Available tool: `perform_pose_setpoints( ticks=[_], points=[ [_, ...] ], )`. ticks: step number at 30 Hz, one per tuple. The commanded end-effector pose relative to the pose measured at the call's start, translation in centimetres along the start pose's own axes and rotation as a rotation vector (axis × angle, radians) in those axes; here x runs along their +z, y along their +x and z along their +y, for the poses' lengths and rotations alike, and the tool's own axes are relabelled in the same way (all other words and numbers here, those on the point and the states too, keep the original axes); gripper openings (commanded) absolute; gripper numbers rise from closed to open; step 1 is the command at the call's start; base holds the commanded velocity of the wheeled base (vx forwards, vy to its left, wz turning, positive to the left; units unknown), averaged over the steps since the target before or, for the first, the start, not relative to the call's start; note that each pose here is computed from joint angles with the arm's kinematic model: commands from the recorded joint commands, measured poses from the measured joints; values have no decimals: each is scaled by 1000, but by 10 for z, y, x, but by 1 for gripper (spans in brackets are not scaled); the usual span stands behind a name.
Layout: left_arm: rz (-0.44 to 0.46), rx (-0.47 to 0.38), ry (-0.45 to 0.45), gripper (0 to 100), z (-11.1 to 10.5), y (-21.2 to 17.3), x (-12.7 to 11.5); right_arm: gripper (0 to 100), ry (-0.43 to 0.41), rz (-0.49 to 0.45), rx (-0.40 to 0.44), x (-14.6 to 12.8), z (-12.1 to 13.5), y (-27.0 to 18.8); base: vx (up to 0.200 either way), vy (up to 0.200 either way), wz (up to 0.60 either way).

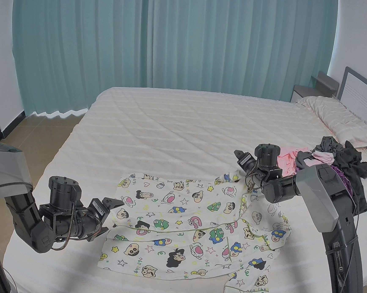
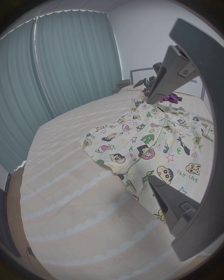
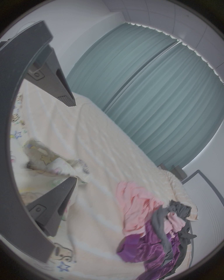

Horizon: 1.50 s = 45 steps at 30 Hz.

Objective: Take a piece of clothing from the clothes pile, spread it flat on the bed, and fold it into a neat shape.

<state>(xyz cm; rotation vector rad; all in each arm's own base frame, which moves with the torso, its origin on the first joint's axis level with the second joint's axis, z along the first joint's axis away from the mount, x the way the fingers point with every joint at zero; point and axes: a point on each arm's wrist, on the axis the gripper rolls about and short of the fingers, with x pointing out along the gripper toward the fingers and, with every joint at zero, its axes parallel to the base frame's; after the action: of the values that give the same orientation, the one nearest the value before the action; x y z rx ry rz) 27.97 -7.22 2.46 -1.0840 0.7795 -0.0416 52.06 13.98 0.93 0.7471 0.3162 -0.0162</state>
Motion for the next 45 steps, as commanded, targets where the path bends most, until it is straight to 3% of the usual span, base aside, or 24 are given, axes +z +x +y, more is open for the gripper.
perform_pose_setpoints(
  ticks=[1, 6, 7, 19, 24, 27, 32, 36, 45],
  points=[
    [1, 3, -1, 100, 1, 1, 0, 100, 14, -56, 34, 13, 3, 17, 0, 0, 0],
    [2, 4, -2, 100, 1, 1, 0, 100, -25, 106, -179, -6, -27, 19, 0, 0, 0],
    [1, 3, 0, 100, 1, 1, 0, 100, -23, 107, -186, -6, -30, 19, 0, 0, 0],
    [2, 3, 2, 100, 1, 1, 0, 100, -10, 70, -216, 19, -45, 20, 0, 0, 0],
    [2, 3, 2, 100, 1, 1, 0, 100, -102, 15, -179, 58, -33, 9, 0, 0, 0],
    [1, 3, 0, 100, 1, 1, 0, 100, -167, 54, -228, 55, -52, 3, 0, 0, 0],
    [1, 3, 0, 100, 1, 1, 0, 100, -212, 68, -236, 65, -80, -15, 0, 0, 0],
    [2, -1, -1, 100, 0, 2, 0, 100, -277, 176, -230, 63, -109, -43, 0, 0, 0],
    [2, -1, -1, 100, 0, 2, 0, 100, -314, 279, -207, 62, -156, -85, 0, 0, 0]
  ],
)
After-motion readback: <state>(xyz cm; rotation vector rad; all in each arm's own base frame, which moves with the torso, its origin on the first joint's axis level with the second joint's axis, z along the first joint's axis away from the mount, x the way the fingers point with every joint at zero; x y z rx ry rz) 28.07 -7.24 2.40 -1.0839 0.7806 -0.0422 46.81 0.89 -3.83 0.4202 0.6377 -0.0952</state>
